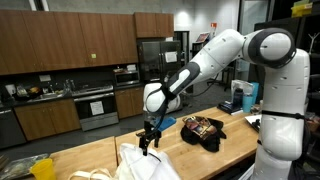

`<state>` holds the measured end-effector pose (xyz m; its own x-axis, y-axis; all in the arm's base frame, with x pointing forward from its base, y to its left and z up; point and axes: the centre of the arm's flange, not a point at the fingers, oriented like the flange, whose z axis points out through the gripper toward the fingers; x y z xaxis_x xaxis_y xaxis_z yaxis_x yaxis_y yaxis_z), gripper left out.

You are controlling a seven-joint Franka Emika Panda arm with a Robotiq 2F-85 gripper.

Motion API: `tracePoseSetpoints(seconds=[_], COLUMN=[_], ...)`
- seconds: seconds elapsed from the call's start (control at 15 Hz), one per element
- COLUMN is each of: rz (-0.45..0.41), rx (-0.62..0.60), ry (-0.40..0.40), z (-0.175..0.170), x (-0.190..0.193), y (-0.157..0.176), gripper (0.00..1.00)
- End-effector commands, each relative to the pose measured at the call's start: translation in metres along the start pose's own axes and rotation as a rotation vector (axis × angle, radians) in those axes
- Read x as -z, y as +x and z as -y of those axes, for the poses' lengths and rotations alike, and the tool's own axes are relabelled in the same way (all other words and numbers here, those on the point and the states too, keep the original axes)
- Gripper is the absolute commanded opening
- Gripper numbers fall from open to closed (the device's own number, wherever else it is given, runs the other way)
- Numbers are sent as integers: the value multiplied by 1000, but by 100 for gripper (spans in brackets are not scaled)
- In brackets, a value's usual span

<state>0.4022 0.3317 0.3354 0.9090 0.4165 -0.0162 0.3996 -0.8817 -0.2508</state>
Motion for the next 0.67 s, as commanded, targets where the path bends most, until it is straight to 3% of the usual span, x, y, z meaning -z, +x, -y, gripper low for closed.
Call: tracePoseSetpoints(seconds=[0.0,0.27,0.6], rz=[154,240,167], rx=[-20,7,68], ry=[-28,-88,-92], z=[-3,-14,-3], x=[-33,-48,-50], y=[21,11,27], gripper=[100,100,100])
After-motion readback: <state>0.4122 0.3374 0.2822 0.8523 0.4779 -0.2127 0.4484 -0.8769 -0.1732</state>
